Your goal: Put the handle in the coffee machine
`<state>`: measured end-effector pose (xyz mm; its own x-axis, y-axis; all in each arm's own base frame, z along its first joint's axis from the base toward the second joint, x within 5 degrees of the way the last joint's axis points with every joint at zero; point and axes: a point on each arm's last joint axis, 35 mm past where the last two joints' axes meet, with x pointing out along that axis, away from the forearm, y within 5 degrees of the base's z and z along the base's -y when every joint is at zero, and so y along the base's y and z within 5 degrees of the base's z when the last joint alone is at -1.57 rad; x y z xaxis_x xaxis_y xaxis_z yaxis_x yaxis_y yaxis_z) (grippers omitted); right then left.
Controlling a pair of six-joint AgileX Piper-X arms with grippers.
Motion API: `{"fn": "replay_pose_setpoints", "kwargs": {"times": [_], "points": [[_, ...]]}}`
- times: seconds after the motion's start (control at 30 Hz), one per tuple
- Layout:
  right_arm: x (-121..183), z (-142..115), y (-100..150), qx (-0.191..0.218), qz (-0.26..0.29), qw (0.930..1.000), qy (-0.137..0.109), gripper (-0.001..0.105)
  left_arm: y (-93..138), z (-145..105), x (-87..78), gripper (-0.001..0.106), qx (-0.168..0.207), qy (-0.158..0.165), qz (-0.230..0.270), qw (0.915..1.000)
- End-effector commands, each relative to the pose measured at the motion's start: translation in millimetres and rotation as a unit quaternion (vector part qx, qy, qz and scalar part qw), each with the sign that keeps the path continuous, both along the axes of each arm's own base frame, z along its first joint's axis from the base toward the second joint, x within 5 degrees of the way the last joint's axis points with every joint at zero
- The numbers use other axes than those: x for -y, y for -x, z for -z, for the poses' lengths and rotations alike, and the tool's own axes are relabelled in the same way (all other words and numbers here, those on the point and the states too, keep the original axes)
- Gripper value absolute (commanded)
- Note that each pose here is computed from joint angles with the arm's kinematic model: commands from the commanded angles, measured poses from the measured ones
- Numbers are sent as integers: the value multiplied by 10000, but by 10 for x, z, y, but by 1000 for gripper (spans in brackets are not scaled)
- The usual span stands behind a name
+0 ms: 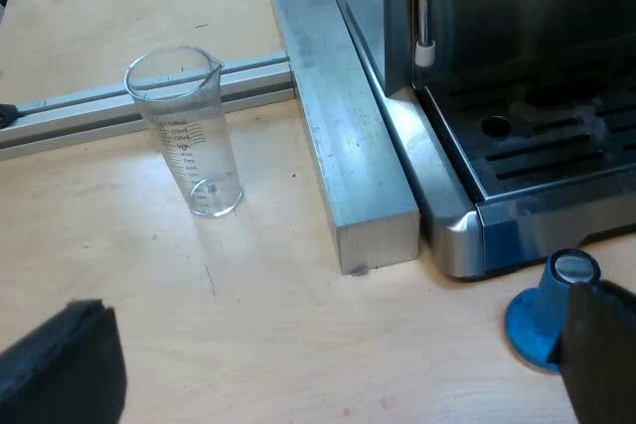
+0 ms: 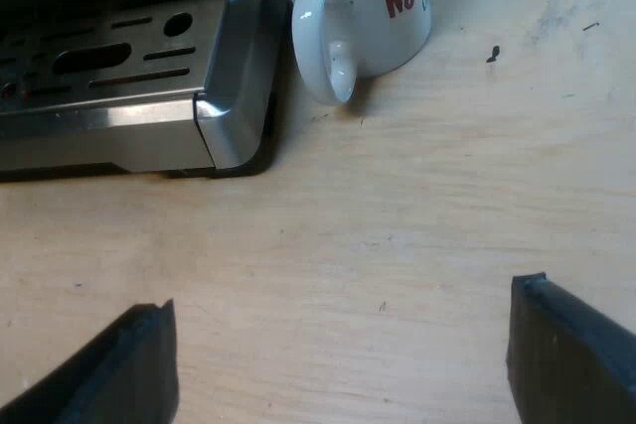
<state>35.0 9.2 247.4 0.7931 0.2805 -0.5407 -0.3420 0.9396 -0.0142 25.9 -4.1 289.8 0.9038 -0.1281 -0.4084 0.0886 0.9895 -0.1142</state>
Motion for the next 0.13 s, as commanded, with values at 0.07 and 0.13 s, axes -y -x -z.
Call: {"fn": "replay_pose_setpoints", "kwargs": {"times": [0.07, 0.13], "points": [[-2, -25, -4, 28, -29, 10000, -23, 70, -28, -9, 1, 89, -6, 45, -37, 10000], [-2, -25, -4, 28, -29, 10000, -23, 70, -28, -9, 1, 89, -6, 45, -37, 10000]]}}
